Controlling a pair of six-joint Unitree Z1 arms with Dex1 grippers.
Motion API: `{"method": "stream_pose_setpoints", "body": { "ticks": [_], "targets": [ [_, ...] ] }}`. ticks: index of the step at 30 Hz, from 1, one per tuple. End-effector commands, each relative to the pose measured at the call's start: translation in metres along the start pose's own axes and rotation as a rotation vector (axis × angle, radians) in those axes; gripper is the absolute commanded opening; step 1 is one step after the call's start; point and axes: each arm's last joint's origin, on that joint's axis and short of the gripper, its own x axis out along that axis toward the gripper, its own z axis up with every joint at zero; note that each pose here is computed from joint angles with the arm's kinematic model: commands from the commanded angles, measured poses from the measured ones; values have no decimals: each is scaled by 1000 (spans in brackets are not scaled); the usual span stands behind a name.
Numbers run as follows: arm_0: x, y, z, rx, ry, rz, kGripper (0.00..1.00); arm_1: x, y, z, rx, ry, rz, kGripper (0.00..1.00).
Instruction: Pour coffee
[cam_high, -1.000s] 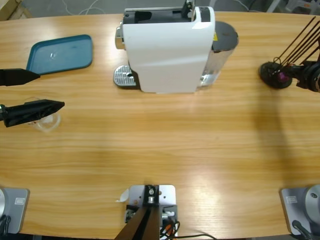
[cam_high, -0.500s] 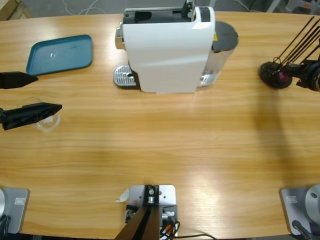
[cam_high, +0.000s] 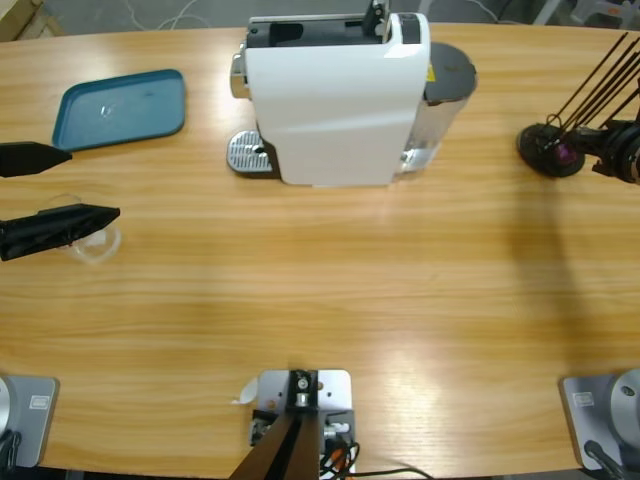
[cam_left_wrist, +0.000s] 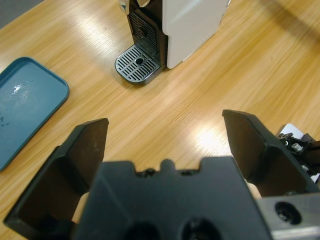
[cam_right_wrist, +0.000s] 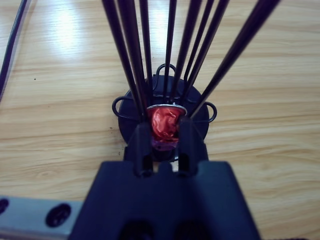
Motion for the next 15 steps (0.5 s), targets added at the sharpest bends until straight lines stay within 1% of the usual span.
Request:
{"method": "stream_pose_setpoints", "body": {
  "ticks": [1,5,11,15],
  "targets": [
    [0,3,-12,-21,14,27,987,-15,-5,2,-5,-48,-4,0],
    [-1,3,-12,-23,10,27,987,-21,-6,7,-3,-79,1,0],
    [-2,3,-11,-23,4,26,987,-30,-8,5,-5,-74,0,0],
    [-1,3,-12,-23,8,27,987,-47,-10,22,-5,-104,0,0]
  ]
}}
